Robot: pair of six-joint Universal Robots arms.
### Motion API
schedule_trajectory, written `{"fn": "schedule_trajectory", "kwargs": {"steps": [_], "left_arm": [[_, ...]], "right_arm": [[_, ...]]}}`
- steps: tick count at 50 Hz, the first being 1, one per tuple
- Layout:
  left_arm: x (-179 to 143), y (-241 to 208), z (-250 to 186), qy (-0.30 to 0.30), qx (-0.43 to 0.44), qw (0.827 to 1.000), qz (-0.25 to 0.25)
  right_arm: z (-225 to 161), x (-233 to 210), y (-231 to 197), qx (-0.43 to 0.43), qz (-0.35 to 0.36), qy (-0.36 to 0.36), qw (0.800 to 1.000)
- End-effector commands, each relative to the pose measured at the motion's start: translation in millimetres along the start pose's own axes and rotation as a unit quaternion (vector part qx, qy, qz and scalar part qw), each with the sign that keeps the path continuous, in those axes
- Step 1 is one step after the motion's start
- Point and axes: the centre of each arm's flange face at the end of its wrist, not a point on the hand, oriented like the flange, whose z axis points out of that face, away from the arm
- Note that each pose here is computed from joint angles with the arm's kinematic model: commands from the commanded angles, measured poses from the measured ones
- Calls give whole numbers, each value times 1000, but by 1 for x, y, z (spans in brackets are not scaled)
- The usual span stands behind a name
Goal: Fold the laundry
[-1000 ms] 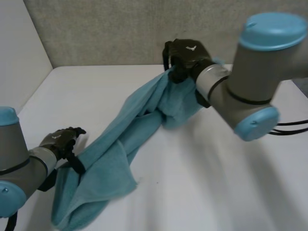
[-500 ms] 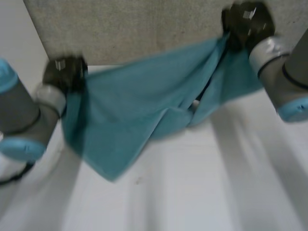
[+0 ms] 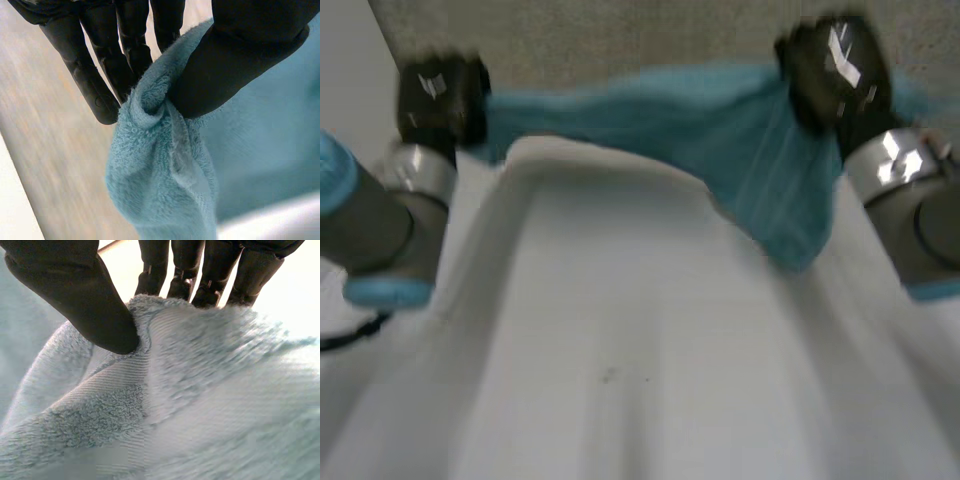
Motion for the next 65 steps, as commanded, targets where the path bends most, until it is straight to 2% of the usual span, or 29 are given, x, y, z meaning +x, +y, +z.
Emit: {"fn": "schedule_trajectory", "kwargs": {"steps": [1, 5, 7, 10, 12, 13, 15, 16, 18, 19, 20, 21, 23, 24, 26, 37, 43, 50, 65], "left_arm": [[13, 81, -55, 28, -165, 986, 13], [14, 91, -70, 36, -200, 979, 24], [14, 92, -75, 38, -209, 977, 28], [13, 87, -78, 38, -208, 977, 33], [11, 79, -78, 34, -200, 979, 33], [11, 79, -78, 34, -200, 979, 33], [9, 73, -78, 31, -193, 980, 32], [9, 73, -78, 31, -193, 980, 32], [7, 69, -77, 28, -187, 981, 30], [7, 69, -77, 28, -187, 981, 30], [7, 67, -76, 28, -185, 982, 29], [7, 67, -76, 28, -185, 982, 29], [6, 64, -75, 25, -181, 983, 29], [6, 64, -75, 25, -181, 983, 29], [4, 64, -73, 22, -179, 983, 29], [-1, 52, -71, 16, -167, 985, 28], [-2, 52, -71, 15, -167, 985, 28], [-8, 53, -68, 6, -167, 985, 28], [-10, 54, -66, 4, -168, 985, 29]], "right_arm": [[-60, -41, 46, -154, 35, -66, 985], [-77, -48, 52, -210, 40, -88, 973], [-85, -44, 54, -254, 64, -93, 960], [-87, -40, 54, -270, 78, -91, 955], [-85, -26, 47, -288, 126, -68, 947], [-85, -26, 47, -288, 126, -68, 947], [-85, -9, 48, -303, 203, -24, 931], [-85, -9, 48, -303, 203, -24, 931], [-86, 10, 55, -312, 284, 31, 906], [-86, 10, 55, -312, 284, 31, 906], [-88, 19, 58, -313, 319, 57, 893], [-88, 19, 58, -313, 319, 57, 892], [-95, 33, 62, -317, 372, 100, 866], [-95, 34, 62, -318, 372, 100, 866], [-104, 39, 66, -332, 403, 125, 844], [-128, 29, 73, -375, 426, 127, 813], [-136, 18, 76, -392, 415, 96, 816], [-149, 4, 79, -415, 353, 48, 837], [-135, -4, 125, -388, 315, 38, 865]]}}
